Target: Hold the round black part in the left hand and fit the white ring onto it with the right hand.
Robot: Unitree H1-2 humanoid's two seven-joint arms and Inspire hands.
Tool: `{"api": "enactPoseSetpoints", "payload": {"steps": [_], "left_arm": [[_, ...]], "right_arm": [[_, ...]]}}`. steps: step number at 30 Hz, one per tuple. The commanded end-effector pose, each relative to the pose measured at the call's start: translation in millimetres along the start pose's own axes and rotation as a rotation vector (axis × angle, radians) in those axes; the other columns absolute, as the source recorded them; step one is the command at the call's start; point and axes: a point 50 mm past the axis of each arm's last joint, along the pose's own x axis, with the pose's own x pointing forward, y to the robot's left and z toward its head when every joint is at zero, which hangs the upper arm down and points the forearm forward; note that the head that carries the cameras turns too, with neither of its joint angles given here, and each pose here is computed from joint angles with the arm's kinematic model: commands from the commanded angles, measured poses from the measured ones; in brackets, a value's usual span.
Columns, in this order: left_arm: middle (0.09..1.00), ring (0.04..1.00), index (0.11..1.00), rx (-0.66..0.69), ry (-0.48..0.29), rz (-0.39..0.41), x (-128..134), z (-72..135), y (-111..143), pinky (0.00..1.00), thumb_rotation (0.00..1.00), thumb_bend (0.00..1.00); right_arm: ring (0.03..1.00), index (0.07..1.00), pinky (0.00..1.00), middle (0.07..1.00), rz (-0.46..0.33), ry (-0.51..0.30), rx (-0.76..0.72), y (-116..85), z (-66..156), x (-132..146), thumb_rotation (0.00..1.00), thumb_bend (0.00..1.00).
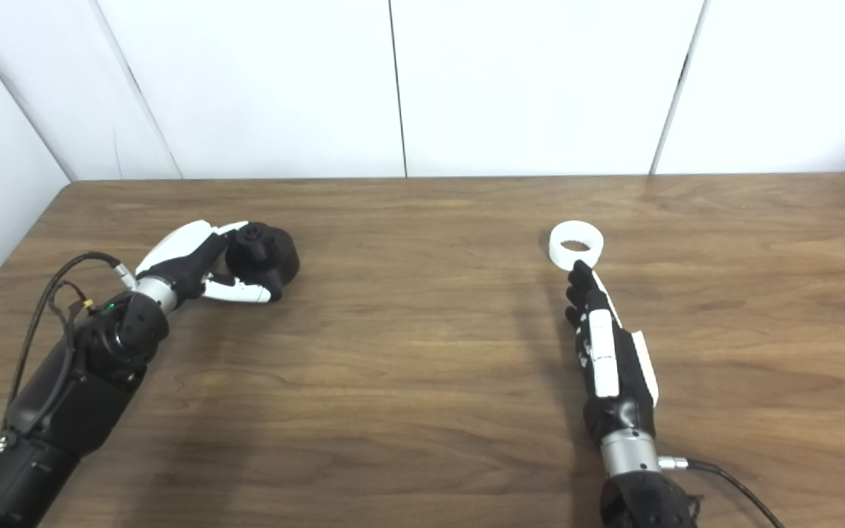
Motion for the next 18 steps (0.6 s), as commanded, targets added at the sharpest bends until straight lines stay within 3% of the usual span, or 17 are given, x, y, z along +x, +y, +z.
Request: {"api": "enactPoseSetpoints", "payload": {"steps": [1,6,18], "left_arm": [[0.962,1.000,0.900,0.053,-0.041,0.112,5.7,9.6,34.4,0.95,0.47,0.99],[0.937,0.992,0.814,0.046,-0.060,0.142,5.6,10.2,31.9,0.91,0.42,0.92],[0.916,0.961,0.734,0.022,-0.086,0.192,5.3,10.2,27.2,0.86,0.38,0.78]], "right_arm": [[0.965,0.932,0.97,0.951,-0.001,-0.062,0.007,0.6,9.4,-3.3,1.00,0.58],[0.968,0.937,0.97,0.953,-0.003,-0.055,0.008,0.6,8.8,-3.8,1.00,0.59],[0.968,0.935,0.97,0.948,0.006,-0.054,-0.002,-1.2,6.7,-3.0,1.00,0.58]]}}
